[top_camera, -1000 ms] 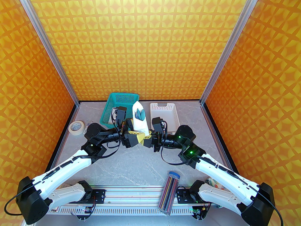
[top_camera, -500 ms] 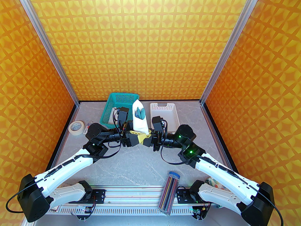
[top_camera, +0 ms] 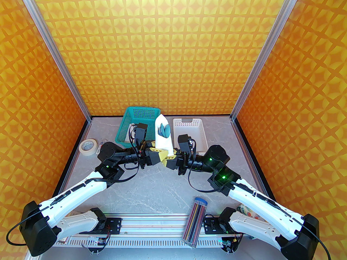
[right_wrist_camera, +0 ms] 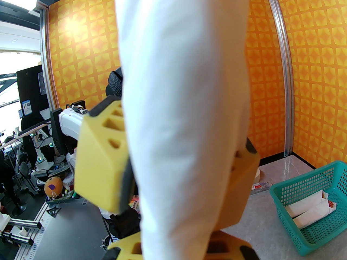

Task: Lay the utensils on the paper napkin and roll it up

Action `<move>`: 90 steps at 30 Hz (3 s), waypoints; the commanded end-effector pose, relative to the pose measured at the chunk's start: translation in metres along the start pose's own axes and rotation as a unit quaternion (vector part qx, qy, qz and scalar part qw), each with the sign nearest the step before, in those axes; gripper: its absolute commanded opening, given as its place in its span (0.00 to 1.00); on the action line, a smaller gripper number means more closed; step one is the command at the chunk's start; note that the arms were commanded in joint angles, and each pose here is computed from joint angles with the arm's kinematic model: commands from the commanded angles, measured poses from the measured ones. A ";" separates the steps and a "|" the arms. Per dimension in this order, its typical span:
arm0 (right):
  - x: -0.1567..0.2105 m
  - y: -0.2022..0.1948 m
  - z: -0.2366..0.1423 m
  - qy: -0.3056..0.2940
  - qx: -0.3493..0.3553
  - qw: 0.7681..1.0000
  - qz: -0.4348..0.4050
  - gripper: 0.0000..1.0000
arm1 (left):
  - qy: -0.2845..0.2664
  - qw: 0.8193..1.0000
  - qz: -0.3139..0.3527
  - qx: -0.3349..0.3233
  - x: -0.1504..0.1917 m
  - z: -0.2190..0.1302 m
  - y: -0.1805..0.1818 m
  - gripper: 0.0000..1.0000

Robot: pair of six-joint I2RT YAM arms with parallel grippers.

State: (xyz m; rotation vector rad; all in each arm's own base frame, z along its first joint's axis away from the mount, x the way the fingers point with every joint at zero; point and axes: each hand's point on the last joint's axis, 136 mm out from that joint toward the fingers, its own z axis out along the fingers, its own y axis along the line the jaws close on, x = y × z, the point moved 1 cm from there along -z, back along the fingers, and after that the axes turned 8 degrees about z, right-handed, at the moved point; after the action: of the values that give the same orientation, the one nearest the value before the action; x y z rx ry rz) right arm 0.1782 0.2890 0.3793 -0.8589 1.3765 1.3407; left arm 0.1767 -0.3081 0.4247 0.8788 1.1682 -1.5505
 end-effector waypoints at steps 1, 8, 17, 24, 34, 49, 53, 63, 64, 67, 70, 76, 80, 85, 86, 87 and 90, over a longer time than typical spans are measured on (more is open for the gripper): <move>0.003 -0.009 -0.003 0.005 0.031 1.000 0.001 0.05 | -0.022 0.999 0.038 0.009 -0.020 -0.002 -0.016 0.28; 0.008 -0.010 -0.006 0.015 0.038 0.999 0.003 0.06 | -0.031 0.998 0.053 0.001 -0.028 -0.008 -0.023 0.19; 0.017 -0.003 -0.012 0.044 0.033 0.998 0.017 0.34 | -0.030 0.998 0.056 -0.011 -0.028 -0.007 -0.017 0.02; 0.023 0.003 -0.036 0.062 0.065 0.996 0.017 0.63 | -0.027 0.997 0.056 -0.035 -0.029 -0.010 -0.008 0.00; -0.018 0.018 -0.045 0.039 0.036 0.997 0.056 0.82 | -0.021 0.998 0.052 -0.038 -0.025 -0.015 -0.010 0.00; -0.007 0.013 -0.008 0.081 -0.037 0.987 0.134 0.61 | -0.021 0.998 0.050 -0.036 -0.021 -0.016 -0.010 0.00; -0.003 0.012 -0.009 0.083 -0.036 0.986 0.139 0.46 | -0.019 0.998 0.051 -0.037 -0.021 -0.015 -0.010 0.00; 0.017 0.014 -0.015 0.107 -0.031 0.984 0.142 0.28 | -0.024 0.998 0.040 -0.048 -0.026 -0.014 -0.006 0.00; 0.019 0.014 -0.016 0.107 -0.029 0.984 0.141 0.28 | -0.024 0.998 0.039 -0.049 -0.026 -0.014 -0.006 0.00; 0.020 0.014 -0.018 0.104 -0.025 0.984 0.139 0.30 | -0.022 0.998 0.035 -0.050 -0.027 -0.013 -0.004 0.00; 0.016 0.017 -0.020 0.102 -0.025 0.986 0.133 0.12 | -0.021 0.998 0.032 -0.051 -0.025 -0.012 -0.002 0.00; 0.022 0.014 -0.021 0.108 -0.016 0.985 0.132 0.03 | -0.020 0.998 0.029 -0.051 -0.025 -0.011 -0.001 0.00; 0.029 0.009 -0.023 0.116 -0.001 0.984 0.133 0.24 | -0.019 0.998 0.027 -0.052 -0.026 -0.010 0.000 0.00; 0.032 0.008 -0.033 0.121 0.031 0.986 0.107 0.51 | -0.016 0.998 0.030 -0.054 -0.026 -0.010 0.001 0.00; 0.029 0.008 -0.035 0.117 0.037 0.987 0.100 0.56 | -0.017 0.998 0.030 -0.054 -0.026 -0.010 0.001 0.00; 0.026 0.007 -0.038 0.114 0.046 0.988 0.091 0.60 | -0.016 0.998 0.029 -0.054 -0.026 -0.010 0.001 0.00; 0.014 0.005 -0.045 0.105 0.065 0.990 0.068 0.66 | -0.015 0.998 0.028 -0.054 -0.024 -0.011 0.000 0.00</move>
State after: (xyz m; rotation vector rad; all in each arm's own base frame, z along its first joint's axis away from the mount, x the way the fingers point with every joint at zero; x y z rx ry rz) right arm 0.1563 0.2575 0.3545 -0.8670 1.7080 1.3704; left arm 0.1832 -0.2950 0.4323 0.8173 1.2107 -1.4524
